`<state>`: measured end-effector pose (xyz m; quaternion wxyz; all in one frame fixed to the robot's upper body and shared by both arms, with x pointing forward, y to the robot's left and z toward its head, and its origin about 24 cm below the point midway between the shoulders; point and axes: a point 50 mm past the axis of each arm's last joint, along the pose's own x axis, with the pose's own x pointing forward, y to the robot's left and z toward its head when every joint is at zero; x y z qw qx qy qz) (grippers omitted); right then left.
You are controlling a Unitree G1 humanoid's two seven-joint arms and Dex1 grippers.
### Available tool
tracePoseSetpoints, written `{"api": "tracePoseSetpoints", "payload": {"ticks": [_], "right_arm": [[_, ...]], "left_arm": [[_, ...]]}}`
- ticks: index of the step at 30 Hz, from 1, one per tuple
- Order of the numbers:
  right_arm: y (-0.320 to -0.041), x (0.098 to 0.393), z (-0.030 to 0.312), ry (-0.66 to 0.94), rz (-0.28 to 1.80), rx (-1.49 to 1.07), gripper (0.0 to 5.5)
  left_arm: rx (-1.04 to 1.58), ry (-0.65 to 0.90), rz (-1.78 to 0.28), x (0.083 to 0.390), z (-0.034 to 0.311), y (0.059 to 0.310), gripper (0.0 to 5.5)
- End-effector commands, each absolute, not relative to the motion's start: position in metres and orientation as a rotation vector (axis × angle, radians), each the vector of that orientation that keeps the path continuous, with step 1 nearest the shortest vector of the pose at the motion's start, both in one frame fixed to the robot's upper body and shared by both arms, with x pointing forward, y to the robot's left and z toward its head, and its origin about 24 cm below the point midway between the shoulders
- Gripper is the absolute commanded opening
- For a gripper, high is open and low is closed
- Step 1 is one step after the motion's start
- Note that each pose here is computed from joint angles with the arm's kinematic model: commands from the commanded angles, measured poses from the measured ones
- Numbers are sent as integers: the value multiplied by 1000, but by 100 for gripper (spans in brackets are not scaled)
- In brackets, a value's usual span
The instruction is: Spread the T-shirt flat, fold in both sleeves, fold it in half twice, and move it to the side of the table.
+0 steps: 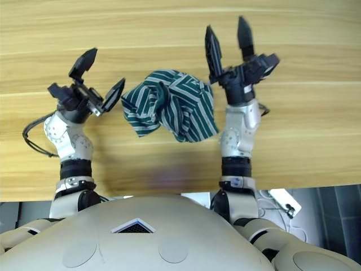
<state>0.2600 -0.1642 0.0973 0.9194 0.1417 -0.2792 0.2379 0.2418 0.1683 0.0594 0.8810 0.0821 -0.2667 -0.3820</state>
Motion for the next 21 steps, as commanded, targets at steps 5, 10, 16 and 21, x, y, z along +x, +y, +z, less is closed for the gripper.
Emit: {"api": "tracePoseSetpoints", "payload": {"ticks": [5,10,16,21], "right_arm": [[-141,245,105,-632,537,-92,473],[-177,231,105,-584,604,-651,473],[-213,207,124,-510,701,-1029,473],[-196,191,92,-387,941,-1099,473]], "left_arm": [[519,-676,-769,245,72,147,448],[776,-600,-931,229,63,155,448],[977,-508,-1036,218,68,181,448],[1039,-457,-1107,216,63,180,448]]}}
